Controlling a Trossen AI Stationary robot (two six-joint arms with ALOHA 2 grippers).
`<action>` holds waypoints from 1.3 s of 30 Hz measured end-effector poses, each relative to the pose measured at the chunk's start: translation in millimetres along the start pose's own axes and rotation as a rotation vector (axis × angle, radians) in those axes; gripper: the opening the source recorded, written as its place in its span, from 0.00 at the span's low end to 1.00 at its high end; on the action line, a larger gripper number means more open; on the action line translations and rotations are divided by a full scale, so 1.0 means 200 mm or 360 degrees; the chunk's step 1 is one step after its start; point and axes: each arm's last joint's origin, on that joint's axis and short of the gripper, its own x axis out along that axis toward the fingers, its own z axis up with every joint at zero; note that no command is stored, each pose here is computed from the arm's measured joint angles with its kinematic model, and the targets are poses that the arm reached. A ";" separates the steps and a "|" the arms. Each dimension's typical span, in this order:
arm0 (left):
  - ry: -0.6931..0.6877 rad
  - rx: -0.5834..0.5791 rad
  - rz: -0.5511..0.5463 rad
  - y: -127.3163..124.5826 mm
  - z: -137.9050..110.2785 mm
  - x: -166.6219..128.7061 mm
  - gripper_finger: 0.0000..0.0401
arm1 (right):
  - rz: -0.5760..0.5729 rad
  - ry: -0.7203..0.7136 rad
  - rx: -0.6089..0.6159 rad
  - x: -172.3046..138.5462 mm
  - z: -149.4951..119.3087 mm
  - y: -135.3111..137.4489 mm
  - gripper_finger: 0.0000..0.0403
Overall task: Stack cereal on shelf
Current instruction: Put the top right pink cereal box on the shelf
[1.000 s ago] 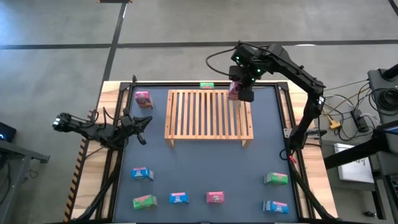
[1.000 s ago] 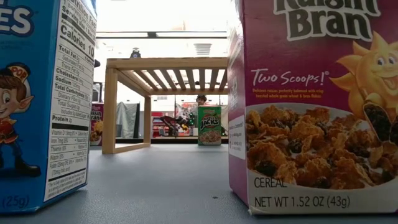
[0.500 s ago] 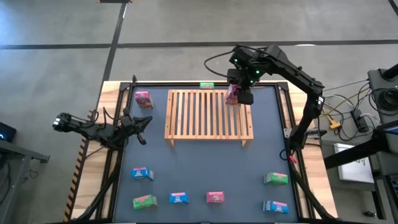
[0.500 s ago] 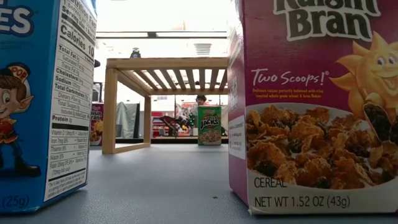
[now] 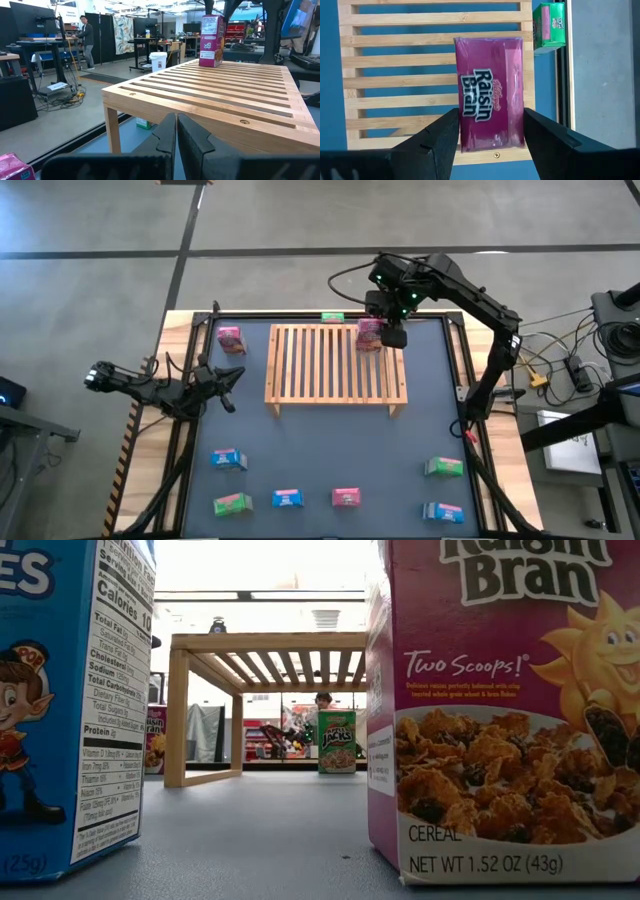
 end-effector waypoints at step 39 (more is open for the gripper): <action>0.0000 -0.0008 0.0000 0.00 0.00 0.00 0.00 | 0.0008 0.0037 -0.0036 -0.01 -0.09 -0.03 0.33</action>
